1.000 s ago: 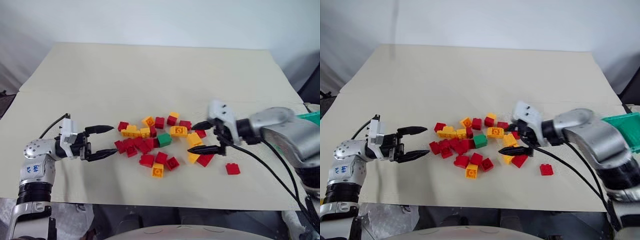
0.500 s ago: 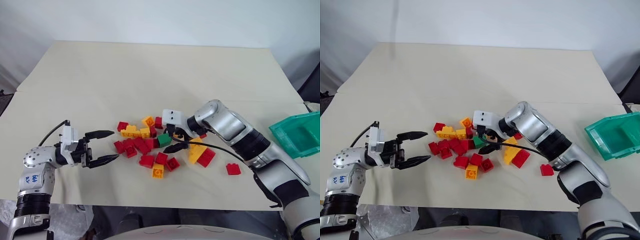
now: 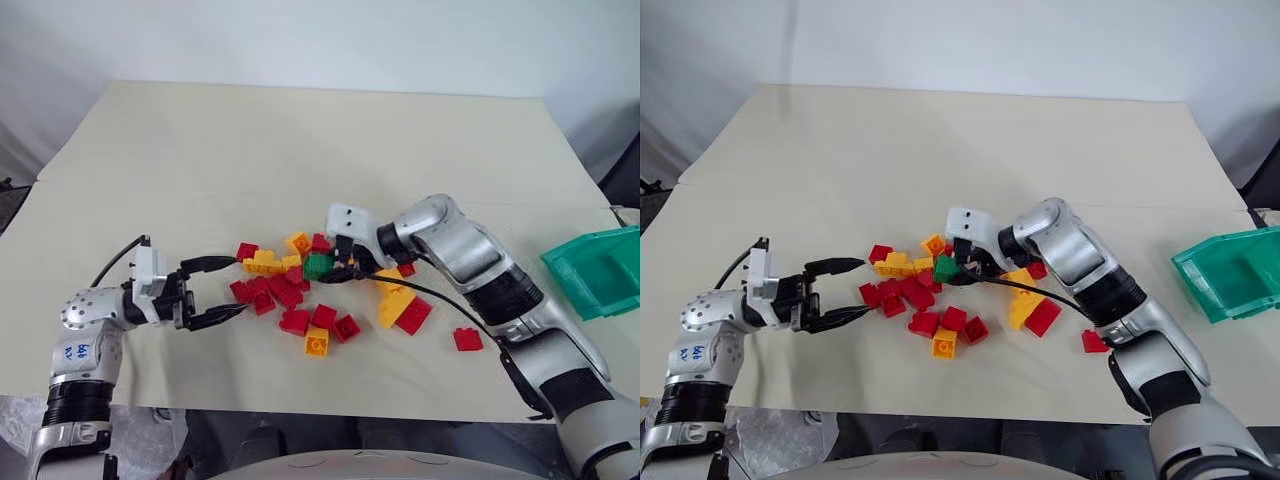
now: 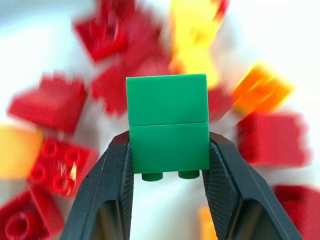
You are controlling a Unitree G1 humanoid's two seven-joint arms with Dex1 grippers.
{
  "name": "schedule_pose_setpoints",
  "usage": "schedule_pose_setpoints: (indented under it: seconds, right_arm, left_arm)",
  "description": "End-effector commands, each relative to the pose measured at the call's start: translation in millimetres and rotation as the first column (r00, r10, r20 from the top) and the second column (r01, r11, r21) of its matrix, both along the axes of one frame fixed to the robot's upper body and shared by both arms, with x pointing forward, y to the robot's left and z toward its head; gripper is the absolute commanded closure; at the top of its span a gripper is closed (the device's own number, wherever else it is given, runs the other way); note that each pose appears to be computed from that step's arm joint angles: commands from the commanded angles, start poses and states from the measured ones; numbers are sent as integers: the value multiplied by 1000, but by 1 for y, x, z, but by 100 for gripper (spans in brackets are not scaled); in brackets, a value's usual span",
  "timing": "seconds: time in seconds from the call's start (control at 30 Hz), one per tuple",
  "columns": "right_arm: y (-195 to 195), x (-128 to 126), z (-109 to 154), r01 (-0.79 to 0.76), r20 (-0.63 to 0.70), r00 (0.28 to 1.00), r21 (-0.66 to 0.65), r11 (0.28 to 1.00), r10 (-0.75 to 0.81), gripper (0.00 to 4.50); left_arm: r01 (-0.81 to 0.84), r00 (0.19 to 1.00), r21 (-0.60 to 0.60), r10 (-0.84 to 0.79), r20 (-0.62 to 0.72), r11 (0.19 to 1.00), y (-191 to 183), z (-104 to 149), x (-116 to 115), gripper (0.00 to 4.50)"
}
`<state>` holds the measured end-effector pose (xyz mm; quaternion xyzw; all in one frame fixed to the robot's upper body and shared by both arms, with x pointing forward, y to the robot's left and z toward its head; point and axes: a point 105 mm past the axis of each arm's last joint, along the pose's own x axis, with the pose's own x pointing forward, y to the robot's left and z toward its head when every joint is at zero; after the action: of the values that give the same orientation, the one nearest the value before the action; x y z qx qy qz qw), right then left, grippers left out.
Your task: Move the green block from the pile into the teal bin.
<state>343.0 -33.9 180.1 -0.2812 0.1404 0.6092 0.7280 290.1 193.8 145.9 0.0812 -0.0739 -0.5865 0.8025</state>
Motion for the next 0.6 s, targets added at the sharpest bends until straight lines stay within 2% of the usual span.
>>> schedule_pose_setpoints:
  seconds: [0.03,0.1,0.17,0.23,0.33,0.4,0.47,0.6]
  right_arm:
    - [-33,-5,27,63,85,994,80,995,-70,298]
    - [-76,-6,46,222,132,961,161,962,-243,298]
    - [-104,-8,56,335,153,917,204,920,-367,298]
    - [-132,-10,64,436,197,853,239,868,-483,298]
    - [-187,-22,69,612,229,725,217,760,-650,298]
    - [-228,-34,70,726,261,616,178,664,-743,298]
    - [-276,-50,71,838,285,474,142,526,-833,298]
    - [-330,-74,71,937,313,295,92,338,-903,298]
  left_arm:
    - [72,997,-6,-72,30,997,-17,5,3,0]
    - [130,990,-14,-129,64,991,-44,14,13,0]
    - [153,985,-20,-151,88,988,-59,20,18,0]
    - [173,980,-25,-169,105,985,-72,24,21,0]
    - [208,971,-27,-204,122,978,-94,29,26,0]
    - [224,968,-27,-219,122,974,-107,31,31,0]
    - [263,959,-47,-256,122,964,-121,36,34,0]
    - [340,935,-47,-331,129,939,-137,39,35,0]
